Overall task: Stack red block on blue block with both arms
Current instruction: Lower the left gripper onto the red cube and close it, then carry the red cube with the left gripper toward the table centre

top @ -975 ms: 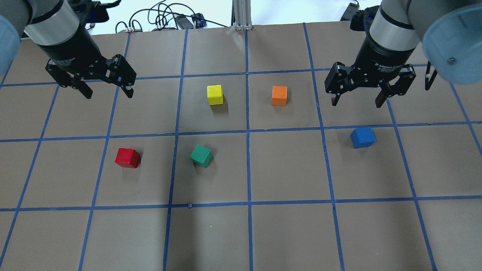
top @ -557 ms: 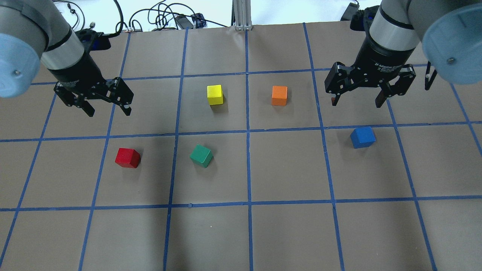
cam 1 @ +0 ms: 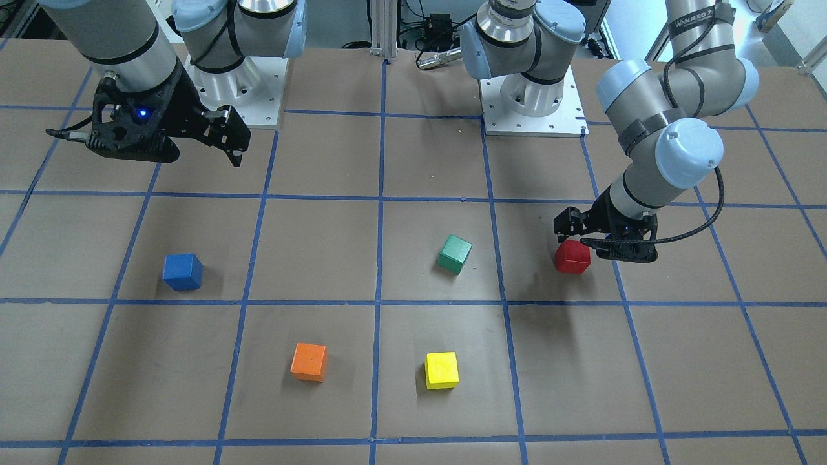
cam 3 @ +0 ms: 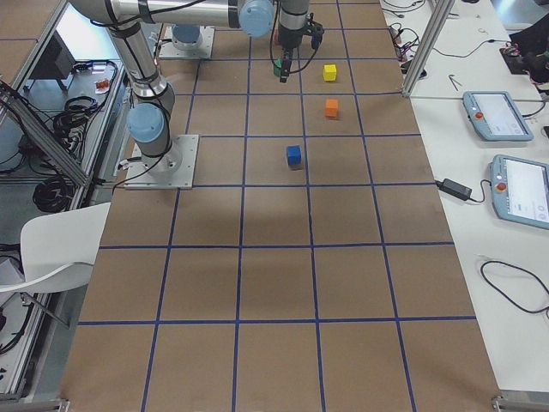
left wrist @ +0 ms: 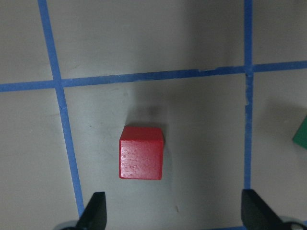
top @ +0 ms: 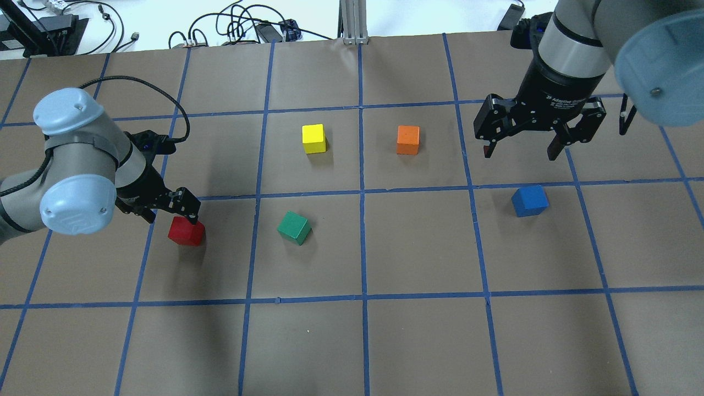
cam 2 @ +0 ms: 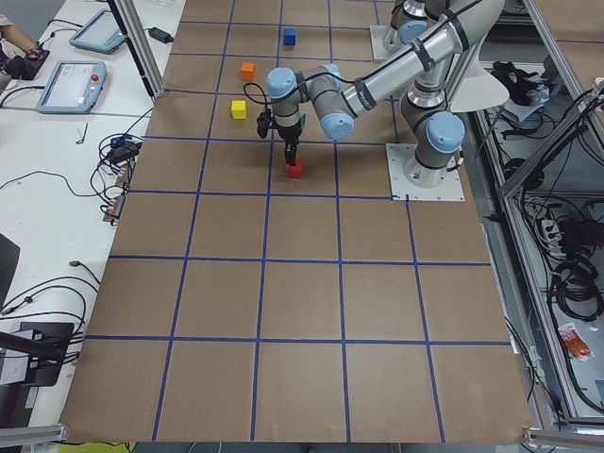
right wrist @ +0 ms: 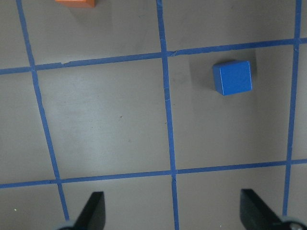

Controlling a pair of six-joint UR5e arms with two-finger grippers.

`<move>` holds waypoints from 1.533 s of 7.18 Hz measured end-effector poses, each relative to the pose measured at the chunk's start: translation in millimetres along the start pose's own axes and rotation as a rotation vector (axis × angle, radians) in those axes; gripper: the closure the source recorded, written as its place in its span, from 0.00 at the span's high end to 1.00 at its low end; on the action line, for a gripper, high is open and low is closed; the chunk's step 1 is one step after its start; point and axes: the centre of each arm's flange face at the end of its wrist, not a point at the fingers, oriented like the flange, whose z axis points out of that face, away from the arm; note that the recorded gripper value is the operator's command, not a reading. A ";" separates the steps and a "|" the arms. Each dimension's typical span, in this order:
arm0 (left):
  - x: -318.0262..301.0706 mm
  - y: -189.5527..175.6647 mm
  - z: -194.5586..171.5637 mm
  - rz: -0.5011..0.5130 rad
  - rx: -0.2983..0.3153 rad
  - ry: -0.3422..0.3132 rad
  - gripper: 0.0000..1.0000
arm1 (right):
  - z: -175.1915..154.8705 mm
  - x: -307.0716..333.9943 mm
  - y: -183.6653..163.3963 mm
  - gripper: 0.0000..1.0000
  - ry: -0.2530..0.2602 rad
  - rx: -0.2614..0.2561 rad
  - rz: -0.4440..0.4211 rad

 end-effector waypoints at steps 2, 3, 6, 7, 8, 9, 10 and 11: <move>-0.3 3.6 33.7 0.026 0.013 -0.005 0.99 | 1.2 0.1 0.2 1.00 0.001 -0.002 0.000; -0.6 2.7 44.9 0.032 0.012 -0.004 0.52 | 1.2 0.1 0.3 1.00 0.001 -0.002 0.000; -3.3 -6.0 48.9 0.063 0.043 -0.020 0.00 | 1.0 0.1 0.8 1.00 0.000 -0.002 0.000; -2.3 -8.4 43.7 0.069 0.058 -0.027 0.00 | 1.2 0.1 0.8 1.00 0.000 -0.002 0.000; 3.9 -11.4 32.4 0.070 0.079 -0.033 0.00 | 1.2 0.1 0.8 1.00 0.000 -0.002 0.000; 24.3 -15.6 16.3 0.059 0.103 -0.031 0.00 | 1.0 0.1 0.8 1.00 0.000 -0.002 0.000; 61.4 -21.3 -3.2 0.039 0.122 -0.026 0.00 | 0.8 0.1 0.8 1.00 0.000 -0.002 0.001; 107.0 -28.1 -23.4 0.016 0.126 -0.019 0.00 | 0.8 0.1 0.8 1.00 0.000 -0.002 0.001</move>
